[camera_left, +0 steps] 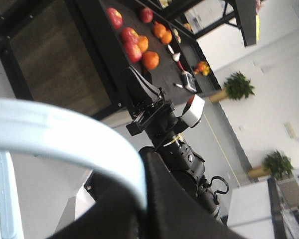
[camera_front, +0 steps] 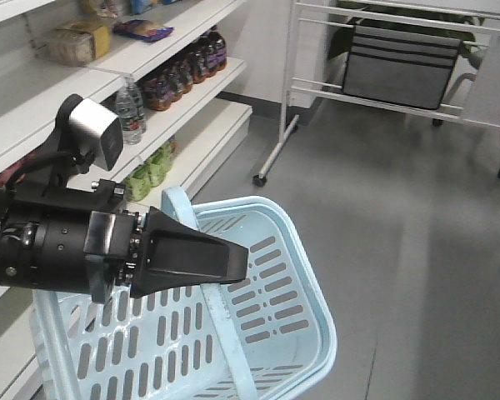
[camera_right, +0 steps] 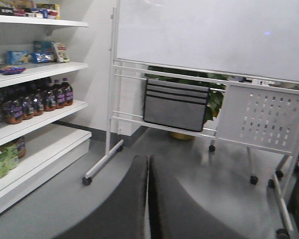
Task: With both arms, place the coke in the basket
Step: 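Turn the base away from the shelf holding the basket in the left gripper, then drive the base to the shelf with the red Coca-Cola bottle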
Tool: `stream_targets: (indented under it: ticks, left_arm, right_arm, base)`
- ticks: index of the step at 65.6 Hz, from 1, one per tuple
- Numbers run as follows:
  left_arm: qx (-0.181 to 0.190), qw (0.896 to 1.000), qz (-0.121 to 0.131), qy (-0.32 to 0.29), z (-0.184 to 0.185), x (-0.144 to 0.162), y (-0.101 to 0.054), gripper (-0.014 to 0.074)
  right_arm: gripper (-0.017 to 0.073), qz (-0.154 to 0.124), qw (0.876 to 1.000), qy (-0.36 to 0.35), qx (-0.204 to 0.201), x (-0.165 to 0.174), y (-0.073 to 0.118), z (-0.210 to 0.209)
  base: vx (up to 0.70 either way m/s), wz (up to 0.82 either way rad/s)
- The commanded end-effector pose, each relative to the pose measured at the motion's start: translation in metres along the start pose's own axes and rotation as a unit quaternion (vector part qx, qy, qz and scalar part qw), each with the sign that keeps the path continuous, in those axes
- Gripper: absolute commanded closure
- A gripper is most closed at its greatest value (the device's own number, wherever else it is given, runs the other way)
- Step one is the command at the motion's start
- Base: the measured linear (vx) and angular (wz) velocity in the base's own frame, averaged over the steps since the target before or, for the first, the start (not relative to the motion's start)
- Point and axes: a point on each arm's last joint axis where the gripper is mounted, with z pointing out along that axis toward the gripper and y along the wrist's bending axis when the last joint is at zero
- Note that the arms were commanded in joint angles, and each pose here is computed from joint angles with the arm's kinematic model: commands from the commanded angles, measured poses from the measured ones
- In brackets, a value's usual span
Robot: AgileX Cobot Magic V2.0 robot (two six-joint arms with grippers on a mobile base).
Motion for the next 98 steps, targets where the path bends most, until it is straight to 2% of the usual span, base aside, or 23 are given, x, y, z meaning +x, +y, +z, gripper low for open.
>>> stream_targets:
  ticks: [1,46,98]
  left_arm:
    - [0.046,0.999,0.007,-0.023,-0.0041,-0.0039,-0.0206,0.06]
    - [0.046,0.999,0.007,-0.023,-0.0041,-0.0039,-0.0206,0.06]
    - [0.046,0.999,0.007,-0.023,-0.0041,-0.0039,-0.0206,0.06]
  right_arm:
    - [0.0561,-0.01,0.999,-0.036,-0.007,-0.0042,0.0015,-0.0009]
    - [0.0561,-0.01,0.999,-0.036,-0.007,-0.0042,0.0015,-0.0009]
    - [0.0561,-0.01,0.999,-0.036,-0.007,-0.0042,0.0015,-0.0009]
  base:
    - [0.03,-0.51]
    - [0.09,-0.38]
    - [0.2,-0.19]
